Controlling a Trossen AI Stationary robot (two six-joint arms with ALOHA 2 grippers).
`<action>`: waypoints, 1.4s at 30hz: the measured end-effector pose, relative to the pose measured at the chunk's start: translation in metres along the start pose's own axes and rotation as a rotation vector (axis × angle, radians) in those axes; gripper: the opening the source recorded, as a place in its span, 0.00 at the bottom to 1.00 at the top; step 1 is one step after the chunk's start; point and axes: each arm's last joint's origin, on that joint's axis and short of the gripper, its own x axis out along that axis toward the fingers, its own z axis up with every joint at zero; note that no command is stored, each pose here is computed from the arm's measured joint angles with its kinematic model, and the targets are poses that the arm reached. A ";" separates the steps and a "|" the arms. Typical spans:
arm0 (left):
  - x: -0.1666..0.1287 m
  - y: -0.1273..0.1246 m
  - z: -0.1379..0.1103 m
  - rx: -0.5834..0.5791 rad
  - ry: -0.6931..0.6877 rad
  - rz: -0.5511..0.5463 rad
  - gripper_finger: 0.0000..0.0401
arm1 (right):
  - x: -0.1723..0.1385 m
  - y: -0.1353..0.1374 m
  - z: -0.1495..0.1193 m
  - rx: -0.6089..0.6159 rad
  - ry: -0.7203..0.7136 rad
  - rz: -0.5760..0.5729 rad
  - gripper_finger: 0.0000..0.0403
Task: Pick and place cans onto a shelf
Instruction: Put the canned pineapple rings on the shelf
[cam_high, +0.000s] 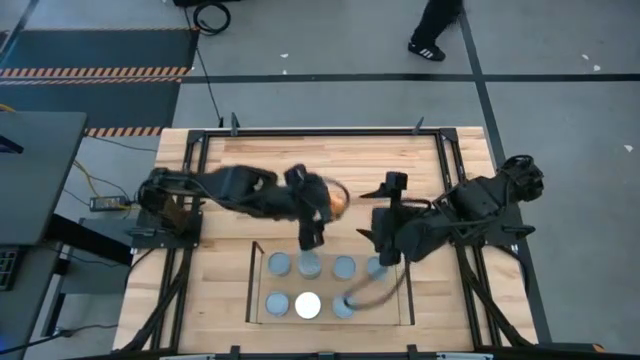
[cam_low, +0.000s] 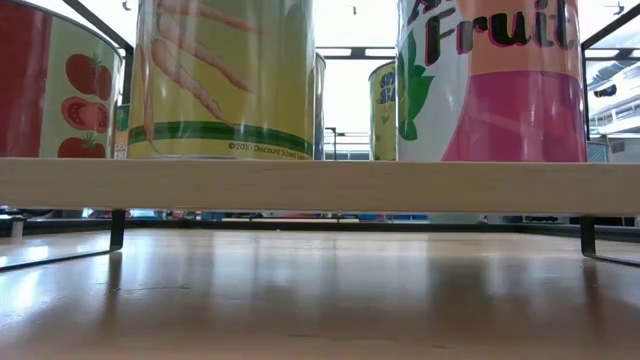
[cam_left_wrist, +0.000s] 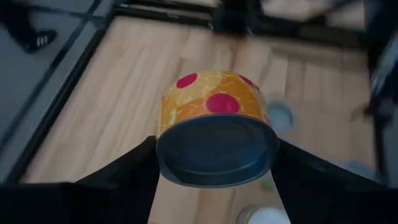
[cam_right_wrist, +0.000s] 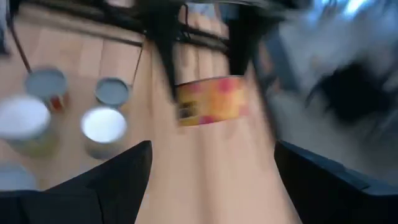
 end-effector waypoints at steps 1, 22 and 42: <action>-0.005 0.007 0.003 -0.062 -0.015 0.004 0.68 | 0.001 0.000 0.001 -0.088 -0.007 -0.021 0.86; -0.016 0.080 0.044 -0.847 -0.340 -0.018 0.68 | 0.020 -0.091 0.027 -0.473 -0.134 -0.298 0.86; -0.022 0.073 0.046 -0.780 -0.298 -0.187 0.69 | 0.039 -0.098 0.018 -0.470 -0.086 -0.149 0.86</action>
